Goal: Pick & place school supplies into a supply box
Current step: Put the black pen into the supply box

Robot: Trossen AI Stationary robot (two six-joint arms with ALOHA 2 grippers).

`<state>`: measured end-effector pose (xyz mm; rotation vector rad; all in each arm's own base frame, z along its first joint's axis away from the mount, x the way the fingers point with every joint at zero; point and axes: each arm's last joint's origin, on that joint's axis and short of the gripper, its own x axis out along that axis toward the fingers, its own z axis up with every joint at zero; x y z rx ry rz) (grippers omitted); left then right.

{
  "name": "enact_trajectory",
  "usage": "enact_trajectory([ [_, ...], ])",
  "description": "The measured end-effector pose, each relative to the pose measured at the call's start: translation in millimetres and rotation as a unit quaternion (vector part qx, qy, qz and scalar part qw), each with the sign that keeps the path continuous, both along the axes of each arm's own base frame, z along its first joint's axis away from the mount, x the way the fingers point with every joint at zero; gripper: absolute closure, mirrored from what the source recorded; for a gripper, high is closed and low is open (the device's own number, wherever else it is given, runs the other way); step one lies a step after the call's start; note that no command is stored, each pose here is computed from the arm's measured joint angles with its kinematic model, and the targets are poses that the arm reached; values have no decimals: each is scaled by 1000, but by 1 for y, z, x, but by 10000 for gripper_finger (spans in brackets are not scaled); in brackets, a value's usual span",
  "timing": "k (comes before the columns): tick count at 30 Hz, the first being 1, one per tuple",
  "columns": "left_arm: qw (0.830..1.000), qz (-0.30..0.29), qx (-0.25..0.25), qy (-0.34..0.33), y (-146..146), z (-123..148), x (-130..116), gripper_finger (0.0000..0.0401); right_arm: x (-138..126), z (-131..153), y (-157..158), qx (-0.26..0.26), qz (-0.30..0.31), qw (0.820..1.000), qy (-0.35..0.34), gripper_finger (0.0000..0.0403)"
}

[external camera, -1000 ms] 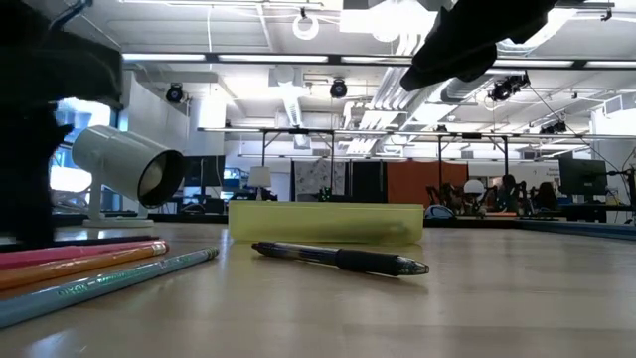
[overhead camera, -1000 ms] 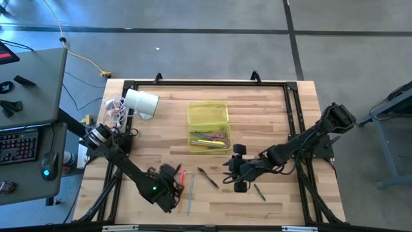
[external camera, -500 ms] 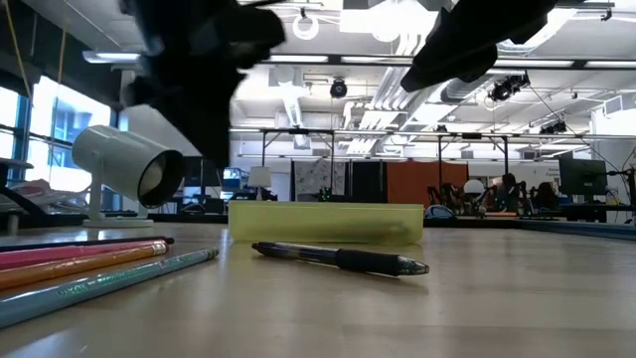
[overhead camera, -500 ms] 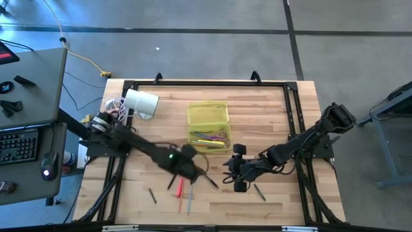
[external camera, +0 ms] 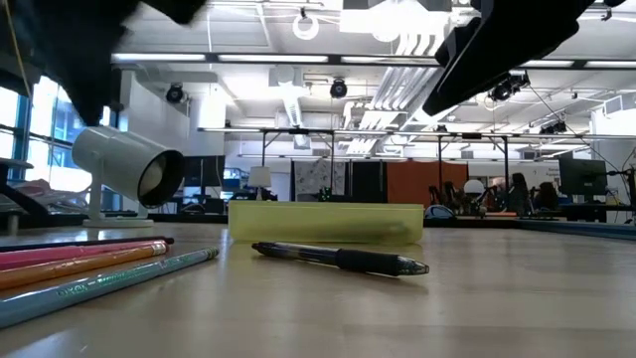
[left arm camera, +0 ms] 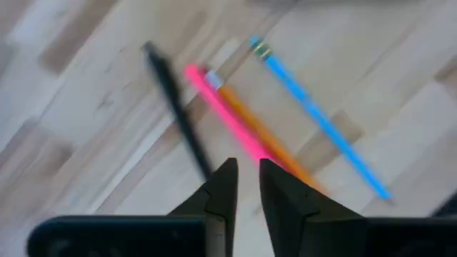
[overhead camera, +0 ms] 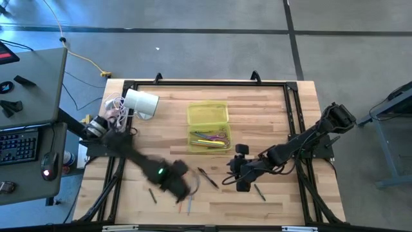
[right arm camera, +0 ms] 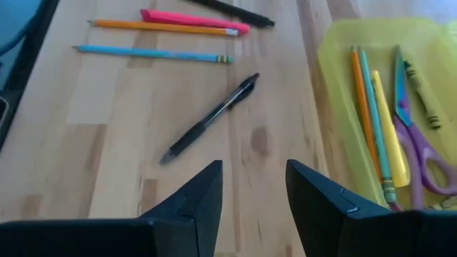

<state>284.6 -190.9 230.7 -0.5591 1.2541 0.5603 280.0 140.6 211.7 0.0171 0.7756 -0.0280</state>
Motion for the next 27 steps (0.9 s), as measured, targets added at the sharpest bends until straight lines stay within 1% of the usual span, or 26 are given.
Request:
enact_trajectory([
  [1,1000,11,25,-11,-8,0,-8,320,0,0,0,-4,-4,1000,-2,265],
  [2,998,25,55,-36,-16,-1,-16,326,0,0,-1,-7,-7,1000,-4,265],
  [3,992,46,87,-75,-23,-3,-24,332,0,0,-1,-10,-10,1000,-5,265],
  [5,971,89,144,-167,-33,-14,-38,341,0,0,-1,-15,-15,1000,-8,265],
  [6,960,102,160,-206,-38,-22,-42,345,0,0,-1,-15,-16,1000,-8,265],
  [7,954,106,164,-229,-42,-30,-46,348,0,0,-1,-15,-15,1000,-8,265],
  [8,953,104,167,-232,-44,-38,-50,351,0,0,-1,-15,-15,1000,-8,265],
  [9,955,99,168,-222,-43,-46,-54,354,0,0,-1,-15,-15,1000,-8,265],
  [11,963,100,148,-202,-45,-60,-56,359,0,0,-1,-14,-15,1000,-9,265],
  [13,966,96,158,-179,-41,-72,-58,362,1,1,-1,-12,-15,1000,-13,265],
  [16,964,105,169,-177,-34,-82,-55,364,1,1,-1,-8,-19,1000,-16,265],
  [18,963,111,181,-168,-26,-84,-52,363,2,2,0,1,-25,999,-19,265],
  [19,963,115,177,-167,-25,-84,-49,361,2,2,-1,1,-26,999,-20,265],
  [21,965,117,173,-160,-21,-84,-43,351,2,2,0,2,-25,1000,-20,265],
  [24,969,98,178,-141,-14,-83,-35,325,2,2,0,3,-25,999,-22,265],
  [27,978,91,151,-115,-8,-85,-26,287,2,2,0,3,-25,999,-22,265],
])
